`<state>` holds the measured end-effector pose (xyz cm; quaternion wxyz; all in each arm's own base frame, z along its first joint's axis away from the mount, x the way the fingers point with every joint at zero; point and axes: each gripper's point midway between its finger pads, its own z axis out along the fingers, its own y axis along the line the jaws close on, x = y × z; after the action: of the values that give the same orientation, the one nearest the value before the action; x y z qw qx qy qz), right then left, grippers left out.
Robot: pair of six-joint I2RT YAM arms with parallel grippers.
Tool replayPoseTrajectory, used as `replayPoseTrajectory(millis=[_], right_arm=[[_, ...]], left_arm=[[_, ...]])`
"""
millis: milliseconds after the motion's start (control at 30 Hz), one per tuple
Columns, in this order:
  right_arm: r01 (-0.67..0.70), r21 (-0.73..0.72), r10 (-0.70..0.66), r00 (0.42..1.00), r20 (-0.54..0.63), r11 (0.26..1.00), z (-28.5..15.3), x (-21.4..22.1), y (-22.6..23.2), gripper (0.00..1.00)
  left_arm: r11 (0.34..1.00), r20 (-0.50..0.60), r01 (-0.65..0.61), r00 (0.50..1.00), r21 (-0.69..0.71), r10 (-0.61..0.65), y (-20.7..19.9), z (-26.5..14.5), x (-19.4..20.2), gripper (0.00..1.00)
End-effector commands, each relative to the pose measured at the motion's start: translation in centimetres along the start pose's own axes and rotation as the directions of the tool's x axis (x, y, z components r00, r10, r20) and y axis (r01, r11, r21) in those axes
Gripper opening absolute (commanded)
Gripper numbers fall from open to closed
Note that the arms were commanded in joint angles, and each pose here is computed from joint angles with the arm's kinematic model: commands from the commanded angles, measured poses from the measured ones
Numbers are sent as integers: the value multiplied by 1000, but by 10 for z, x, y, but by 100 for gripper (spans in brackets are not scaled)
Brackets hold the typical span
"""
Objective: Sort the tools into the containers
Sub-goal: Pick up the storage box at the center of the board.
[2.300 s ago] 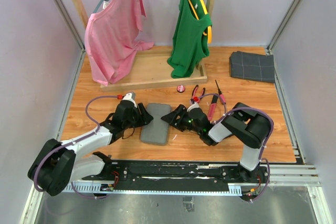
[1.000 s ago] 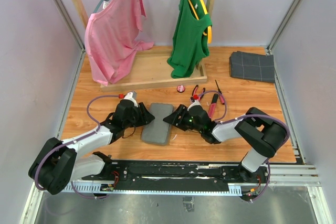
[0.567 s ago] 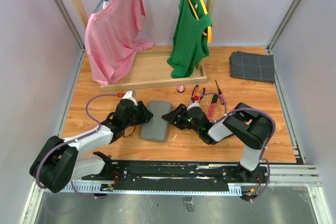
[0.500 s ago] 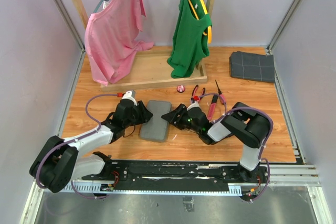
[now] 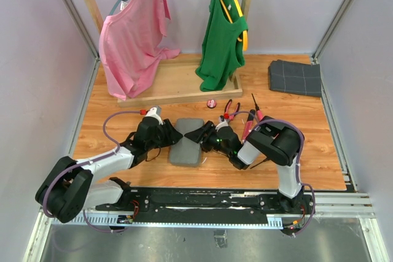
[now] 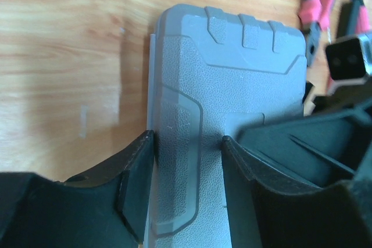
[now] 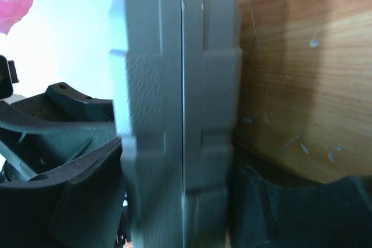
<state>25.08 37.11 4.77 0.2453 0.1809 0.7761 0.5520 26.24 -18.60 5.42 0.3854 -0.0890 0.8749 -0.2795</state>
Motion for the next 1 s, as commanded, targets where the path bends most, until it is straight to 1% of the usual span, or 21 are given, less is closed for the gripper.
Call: replayPoseTrajectory(millis=[0, 100, 133, 233, 333, 433, 533, 767, 867, 967], right_arm=[[-31, -295, 11, 998, -67, 955, 4, 13, 85, 59], [-38, -308, 18, 998, -67, 951, 4, 12, 88, 58], [-40, -293, 21, 997, -71, 955, 6, 14, 80, 56], [-26, -291, 8, 998, -64, 956, 5, 14, 79, 48], [-3, -291, -10, 999, -45, 957, -1, 10, 82, 43], [29, -275, -38, 999, -28, 961, -6, 8, 81, 34], [76, -247, -84, 996, -21, 966, -9, 7, 78, 27], [197, -144, -200, 980, -5, 970, -18, 3, 70, 18], [277, -121, -278, 961, 3, 953, -23, -1, 76, 14], [371, -100, -372, 928, 12, 923, -32, -6, 85, 13]], left_arm=[[989, -250, 36, 968, 143, 1, -27, -15, 60, 34], [988, -252, 35, 968, 150, 4, -31, -15, 61, 34], [988, -251, 32, 968, 151, 7, -31, -15, 60, 34], [990, -247, 31, 969, 139, 4, -29, -14, 61, 34], [992, -239, 28, 971, 126, 2, -26, -14, 59, 34], [994, -225, 20, 974, 112, 6, -26, -15, 54, 35], [996, -172, 3, 985, 90, 13, -27, -18, 39, 38], [997, -16, -25, 1000, 70, 26, -35, -39, -3, 57], [998, 18, -41, 999, 53, 40, -34, -48, -13, 62], [998, 51, -57, 997, 30, 55, -32, -54, -21, 64]])
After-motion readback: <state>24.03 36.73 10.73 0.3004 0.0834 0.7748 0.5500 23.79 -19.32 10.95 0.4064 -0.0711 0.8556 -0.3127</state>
